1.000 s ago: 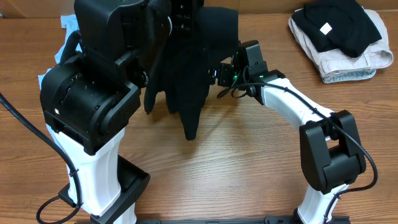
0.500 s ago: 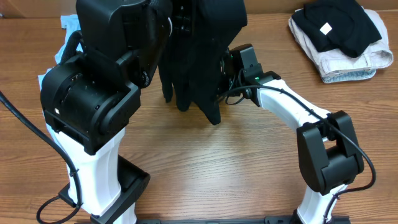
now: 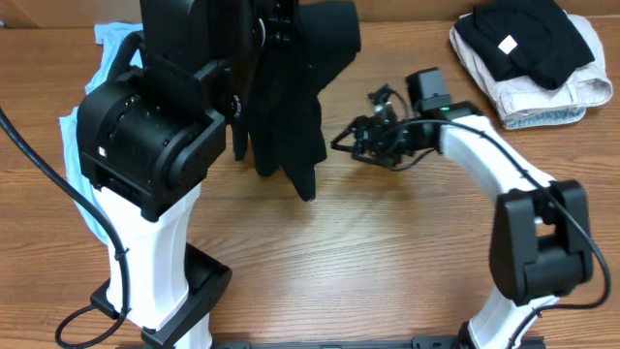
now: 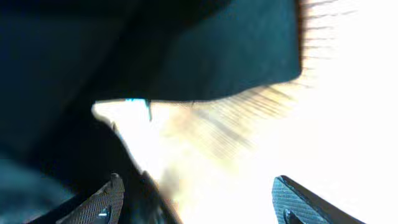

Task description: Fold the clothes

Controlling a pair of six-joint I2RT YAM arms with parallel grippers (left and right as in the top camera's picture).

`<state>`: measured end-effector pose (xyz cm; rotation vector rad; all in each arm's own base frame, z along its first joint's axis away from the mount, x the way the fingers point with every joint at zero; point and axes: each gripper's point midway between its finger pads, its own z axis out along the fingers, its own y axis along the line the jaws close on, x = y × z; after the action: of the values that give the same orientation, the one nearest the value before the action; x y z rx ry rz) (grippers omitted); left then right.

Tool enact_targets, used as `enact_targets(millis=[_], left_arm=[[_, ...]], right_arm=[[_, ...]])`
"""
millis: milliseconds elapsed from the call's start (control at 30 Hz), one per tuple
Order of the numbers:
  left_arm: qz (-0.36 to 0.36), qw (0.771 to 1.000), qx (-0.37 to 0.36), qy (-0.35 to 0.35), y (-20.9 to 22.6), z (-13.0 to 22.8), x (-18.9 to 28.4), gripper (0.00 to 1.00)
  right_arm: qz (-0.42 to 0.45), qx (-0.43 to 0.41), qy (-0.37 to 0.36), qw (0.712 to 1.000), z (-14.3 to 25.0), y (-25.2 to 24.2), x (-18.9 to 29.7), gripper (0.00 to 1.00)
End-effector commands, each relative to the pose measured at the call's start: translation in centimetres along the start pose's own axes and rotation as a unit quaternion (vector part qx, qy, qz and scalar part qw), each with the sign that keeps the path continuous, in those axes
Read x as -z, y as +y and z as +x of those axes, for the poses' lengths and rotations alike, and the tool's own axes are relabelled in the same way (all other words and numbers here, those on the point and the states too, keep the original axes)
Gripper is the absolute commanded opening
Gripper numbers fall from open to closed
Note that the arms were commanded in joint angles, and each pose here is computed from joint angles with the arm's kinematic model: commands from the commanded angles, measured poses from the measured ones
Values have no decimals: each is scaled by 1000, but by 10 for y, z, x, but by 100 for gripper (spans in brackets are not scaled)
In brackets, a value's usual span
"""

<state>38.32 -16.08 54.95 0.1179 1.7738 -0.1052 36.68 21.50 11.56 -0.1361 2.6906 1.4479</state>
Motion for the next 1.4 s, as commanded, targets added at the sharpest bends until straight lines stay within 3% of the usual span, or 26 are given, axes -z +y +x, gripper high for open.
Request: enact_targets(millis=[0,333,400,533,600,700,767,1067,1367], left_arm=[[-17,999,18,-24,12,-13,7,8],[-13,999,22,-23,10,-13,7,9],[-13,999,21,-22,10,-12,7,9],[-14,1000,20,-18,11,-10,7,9],[-14,1000,19,-17,11,-10,7,9],[-15,1000,18,-16,11,-9,7,9],[-17,1000,18,-14,13,-8,6,9],[-26,999,16,-11,16,-7,6,8],[-31,999,23,21,16,11,0,8]], right_arm=[[-79,103,15,991,13,39,9,80],[-85,201,27,976,25,71,-40,77],[-90,202,24,975,23,77,-44,67],[-94,201,23,975,23,83,-49,28],[-94,199,25,975,24,83,-48,24],[-91,192,25,977,24,82,-48,9],[-81,188,22,979,22,79,-49,4],[59,138,-51,987,-12,31,-21,4],[156,113,-182,964,-48,21,99,4]])
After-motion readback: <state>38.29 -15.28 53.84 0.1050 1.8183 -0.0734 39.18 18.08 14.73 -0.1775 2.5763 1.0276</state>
